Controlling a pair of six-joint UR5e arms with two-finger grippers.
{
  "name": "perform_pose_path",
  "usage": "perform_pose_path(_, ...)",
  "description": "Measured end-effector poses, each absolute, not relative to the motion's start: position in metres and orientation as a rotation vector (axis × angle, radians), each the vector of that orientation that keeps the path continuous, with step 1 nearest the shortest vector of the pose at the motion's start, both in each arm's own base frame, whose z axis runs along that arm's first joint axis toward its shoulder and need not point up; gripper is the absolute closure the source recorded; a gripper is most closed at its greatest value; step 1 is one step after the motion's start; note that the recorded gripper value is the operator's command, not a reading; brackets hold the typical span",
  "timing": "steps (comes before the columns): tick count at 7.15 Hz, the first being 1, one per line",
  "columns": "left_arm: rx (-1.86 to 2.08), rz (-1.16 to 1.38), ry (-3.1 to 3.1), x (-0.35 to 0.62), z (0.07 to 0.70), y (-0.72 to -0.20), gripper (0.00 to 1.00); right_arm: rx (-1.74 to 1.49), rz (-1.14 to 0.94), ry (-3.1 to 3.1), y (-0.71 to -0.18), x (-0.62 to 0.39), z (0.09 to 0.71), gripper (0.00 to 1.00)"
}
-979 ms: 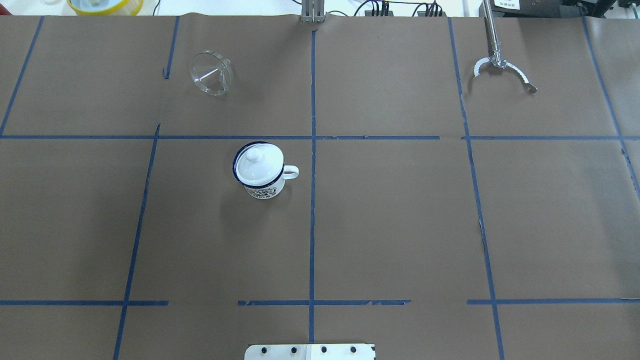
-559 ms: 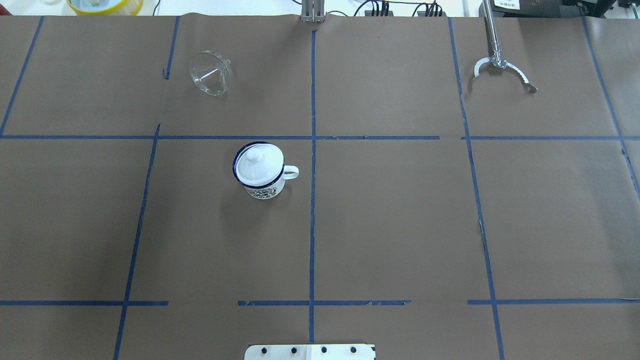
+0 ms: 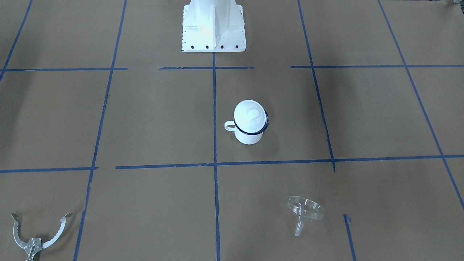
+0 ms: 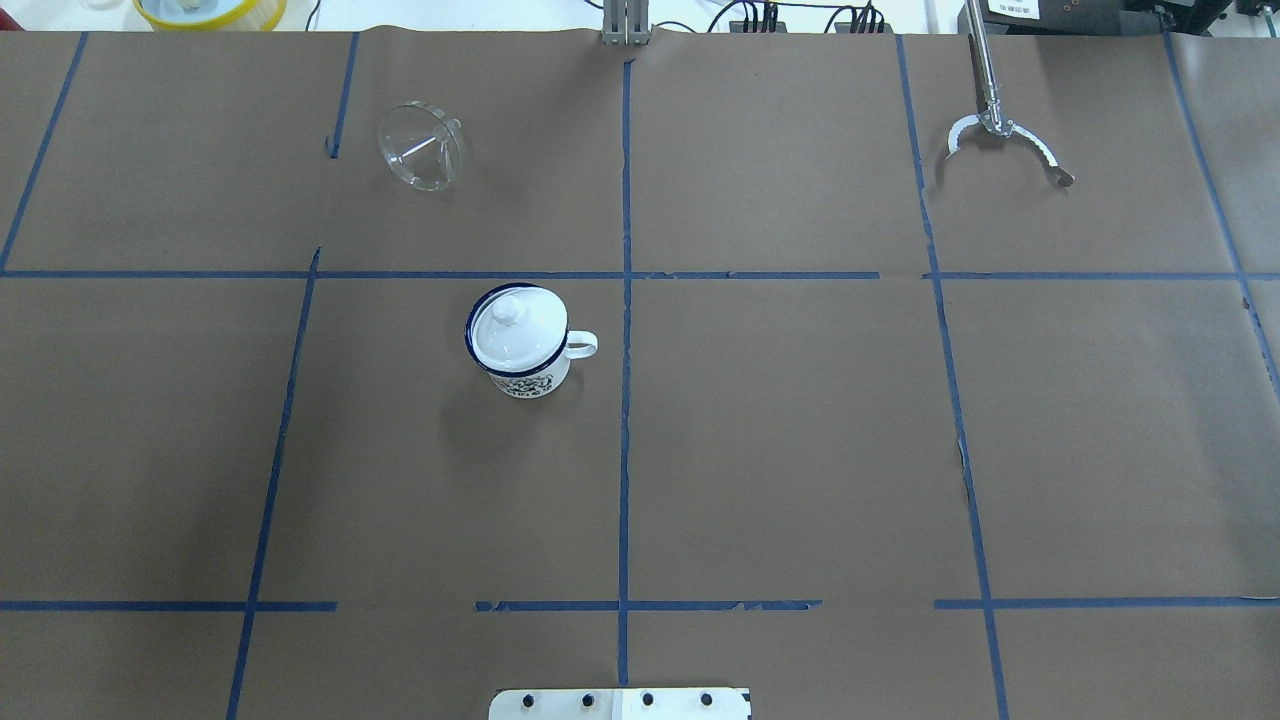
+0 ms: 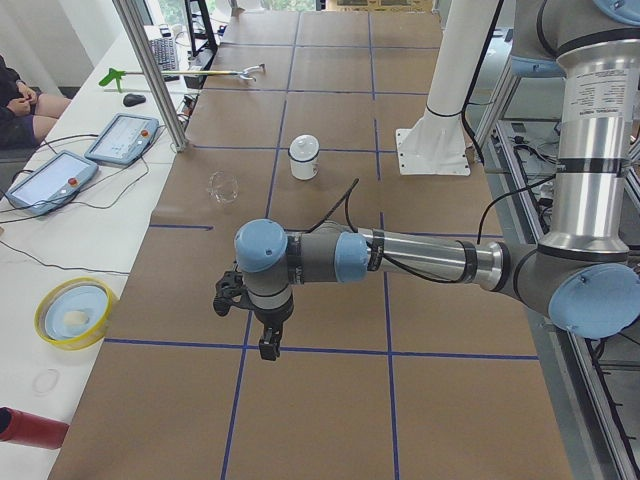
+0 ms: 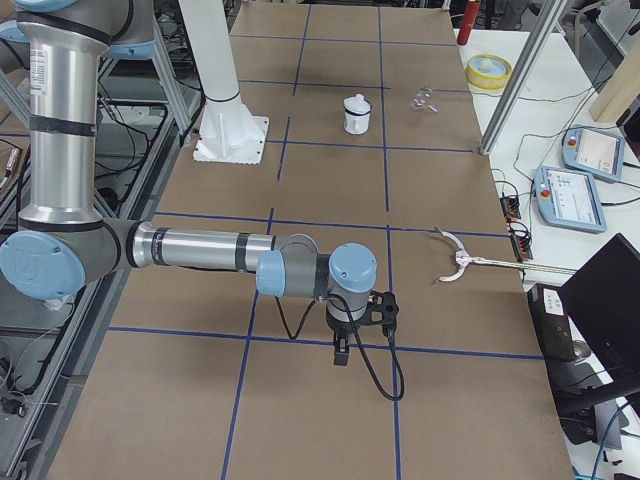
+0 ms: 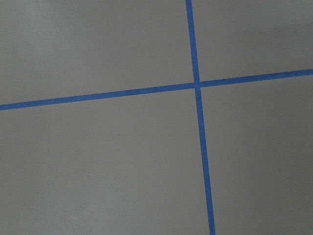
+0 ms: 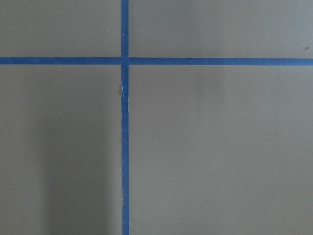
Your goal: Remove funnel from cup
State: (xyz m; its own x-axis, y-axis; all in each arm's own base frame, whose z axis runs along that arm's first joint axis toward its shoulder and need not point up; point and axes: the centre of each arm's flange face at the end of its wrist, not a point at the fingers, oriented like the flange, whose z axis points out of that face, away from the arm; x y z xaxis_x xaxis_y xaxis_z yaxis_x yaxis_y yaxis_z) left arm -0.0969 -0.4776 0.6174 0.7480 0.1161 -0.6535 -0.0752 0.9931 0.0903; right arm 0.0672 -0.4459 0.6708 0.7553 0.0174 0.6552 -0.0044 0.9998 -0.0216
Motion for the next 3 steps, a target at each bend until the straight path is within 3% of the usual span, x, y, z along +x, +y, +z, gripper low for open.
perform_pose_path(3,0.063,0.107,0.717,-0.0968,0.6156,-0.4777,0.00,-0.019,0.012,-0.715,-0.4459,0.0672,0.6708,0.00)
